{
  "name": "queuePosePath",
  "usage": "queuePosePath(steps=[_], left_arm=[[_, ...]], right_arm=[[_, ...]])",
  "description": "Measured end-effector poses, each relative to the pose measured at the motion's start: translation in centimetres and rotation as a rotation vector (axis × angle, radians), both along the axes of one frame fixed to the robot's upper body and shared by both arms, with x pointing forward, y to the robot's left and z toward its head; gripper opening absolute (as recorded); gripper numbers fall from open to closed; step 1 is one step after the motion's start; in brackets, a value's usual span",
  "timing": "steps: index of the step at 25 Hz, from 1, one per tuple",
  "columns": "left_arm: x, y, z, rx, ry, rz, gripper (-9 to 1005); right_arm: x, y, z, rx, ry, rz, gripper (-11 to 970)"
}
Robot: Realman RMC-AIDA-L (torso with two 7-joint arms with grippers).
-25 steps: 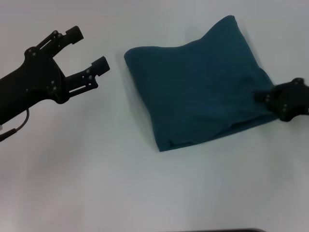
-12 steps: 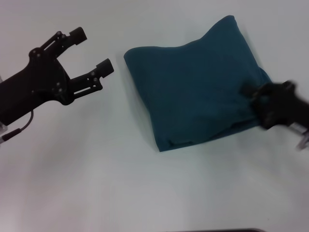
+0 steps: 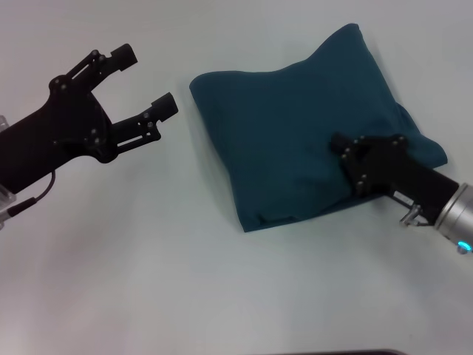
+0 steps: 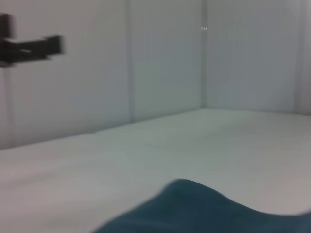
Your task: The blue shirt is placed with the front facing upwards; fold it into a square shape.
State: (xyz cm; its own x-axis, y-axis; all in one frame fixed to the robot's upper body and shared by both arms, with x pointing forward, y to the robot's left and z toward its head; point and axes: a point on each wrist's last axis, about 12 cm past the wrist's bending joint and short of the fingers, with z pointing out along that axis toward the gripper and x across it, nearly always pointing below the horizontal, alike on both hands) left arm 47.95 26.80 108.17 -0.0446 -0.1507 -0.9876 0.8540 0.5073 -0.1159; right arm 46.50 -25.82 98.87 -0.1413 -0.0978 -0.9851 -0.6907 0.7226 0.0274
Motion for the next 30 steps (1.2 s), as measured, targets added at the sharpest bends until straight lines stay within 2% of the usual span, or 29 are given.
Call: queuePosePath(steps=[10,15,19,24,30], left_arm=[[0.0,0.1,0.0,0.004,-0.005,0.002,949],[0.0,0.1,0.0,0.005,-0.006,0.002,950],[0.1,-0.1,0.1,0.005,-0.012,0.000,950],[0.2,-0.2,0.1,0.007,-0.023,-0.003,950],[0.3,-0.1,0.2,0.006,-0.027,0.004,949]], right_arm=[[-0.2,-3.7,-0.5,-0.069,-0.003,-0.198,11],[0.0,-3.5,0.9,0.005,-0.096,-0.188,11],[2.8,-1.0,1.6,0.019,-0.090,-0.123,11],[6.4,2.3,1.8,-0.044,-0.043,-0.082,12],[9.0,3.0,1.6,-0.150,0.023,-0.141,12]])
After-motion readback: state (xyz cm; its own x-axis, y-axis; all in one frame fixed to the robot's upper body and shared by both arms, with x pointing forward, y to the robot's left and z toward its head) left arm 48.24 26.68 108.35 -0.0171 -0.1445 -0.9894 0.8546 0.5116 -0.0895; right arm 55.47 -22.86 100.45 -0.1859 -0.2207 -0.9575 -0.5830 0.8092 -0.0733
